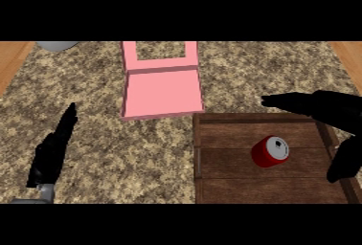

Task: Pick the can from the tray and place it in the cardboard box

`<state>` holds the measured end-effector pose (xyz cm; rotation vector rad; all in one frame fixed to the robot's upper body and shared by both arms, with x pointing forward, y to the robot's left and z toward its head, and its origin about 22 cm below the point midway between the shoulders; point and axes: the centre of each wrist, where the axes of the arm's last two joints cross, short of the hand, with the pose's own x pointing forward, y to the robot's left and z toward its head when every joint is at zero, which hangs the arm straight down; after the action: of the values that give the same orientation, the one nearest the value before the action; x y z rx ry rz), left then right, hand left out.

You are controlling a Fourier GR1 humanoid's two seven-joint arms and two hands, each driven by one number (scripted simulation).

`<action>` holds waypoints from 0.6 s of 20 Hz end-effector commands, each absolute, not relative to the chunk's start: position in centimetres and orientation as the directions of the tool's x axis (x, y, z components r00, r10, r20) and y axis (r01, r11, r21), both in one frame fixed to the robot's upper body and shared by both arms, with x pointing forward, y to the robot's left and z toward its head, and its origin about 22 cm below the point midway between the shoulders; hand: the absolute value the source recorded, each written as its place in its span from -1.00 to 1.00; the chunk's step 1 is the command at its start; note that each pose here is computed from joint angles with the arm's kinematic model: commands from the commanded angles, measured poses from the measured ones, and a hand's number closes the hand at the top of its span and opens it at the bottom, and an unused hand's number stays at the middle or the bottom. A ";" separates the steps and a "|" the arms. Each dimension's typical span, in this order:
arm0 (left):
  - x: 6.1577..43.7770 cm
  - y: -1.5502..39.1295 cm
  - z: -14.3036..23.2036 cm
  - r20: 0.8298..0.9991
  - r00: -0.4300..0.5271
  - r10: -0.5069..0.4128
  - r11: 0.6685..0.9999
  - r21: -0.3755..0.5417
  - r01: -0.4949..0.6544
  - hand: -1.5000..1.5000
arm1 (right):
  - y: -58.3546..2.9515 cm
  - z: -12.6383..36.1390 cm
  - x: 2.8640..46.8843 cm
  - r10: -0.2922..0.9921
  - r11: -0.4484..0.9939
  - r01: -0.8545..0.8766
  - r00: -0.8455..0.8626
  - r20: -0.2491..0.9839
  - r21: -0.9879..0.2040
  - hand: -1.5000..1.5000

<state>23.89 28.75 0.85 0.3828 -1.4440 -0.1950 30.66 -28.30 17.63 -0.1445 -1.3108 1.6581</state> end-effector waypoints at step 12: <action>22.3 28.7 0.8 0.922 0.134 -0.363 0.922 0.376 -0.093 0.00 | -27.5 12.8 28.3 0.838 -0.016 -0.594 -0.447 0.314 -0.804 -1.00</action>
<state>23.66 28.57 1.38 0.3856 -1.4445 -0.1980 28.43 -26.57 14.18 -0.2727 -1.1914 1.6801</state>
